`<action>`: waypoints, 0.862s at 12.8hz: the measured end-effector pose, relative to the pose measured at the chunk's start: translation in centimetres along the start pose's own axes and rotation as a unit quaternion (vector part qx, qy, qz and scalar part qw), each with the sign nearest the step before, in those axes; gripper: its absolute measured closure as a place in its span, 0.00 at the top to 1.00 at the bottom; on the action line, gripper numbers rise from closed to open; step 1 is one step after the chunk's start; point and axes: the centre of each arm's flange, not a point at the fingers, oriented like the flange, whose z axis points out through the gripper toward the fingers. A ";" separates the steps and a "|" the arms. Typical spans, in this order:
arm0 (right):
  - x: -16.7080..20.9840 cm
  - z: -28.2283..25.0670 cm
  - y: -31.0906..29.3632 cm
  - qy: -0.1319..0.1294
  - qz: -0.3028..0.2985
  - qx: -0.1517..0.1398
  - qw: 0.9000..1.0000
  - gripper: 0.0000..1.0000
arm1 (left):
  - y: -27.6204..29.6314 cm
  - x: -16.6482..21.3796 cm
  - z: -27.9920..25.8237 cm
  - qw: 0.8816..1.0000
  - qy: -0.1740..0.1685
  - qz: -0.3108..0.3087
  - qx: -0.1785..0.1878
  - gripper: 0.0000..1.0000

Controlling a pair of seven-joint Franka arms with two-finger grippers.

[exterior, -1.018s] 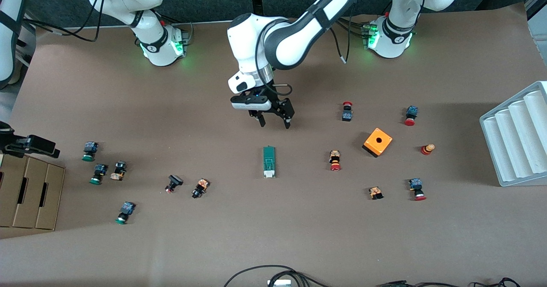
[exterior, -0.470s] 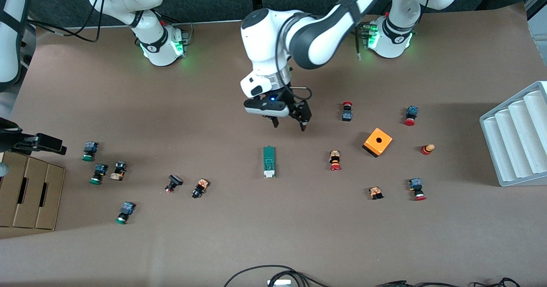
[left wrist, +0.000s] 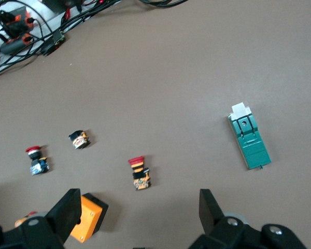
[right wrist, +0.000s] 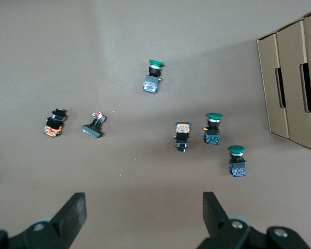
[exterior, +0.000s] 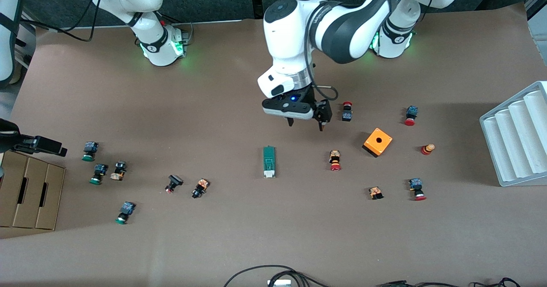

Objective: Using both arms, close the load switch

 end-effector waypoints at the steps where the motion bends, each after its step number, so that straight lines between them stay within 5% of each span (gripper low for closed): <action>1: 0.0 0.0 -0.1 0.000 0.000 0.000 1.000 1.00 | -0.6 -0.3 -0.9 1.000 -0.005 0.009 0.005 1.00; 11: -0.1 0.0 -0.6 -0.001 -0.004 0.001 1.000 1.00 | -19.7 1.6 -4.5 0.993 -0.053 -0.082 -0.061 1.00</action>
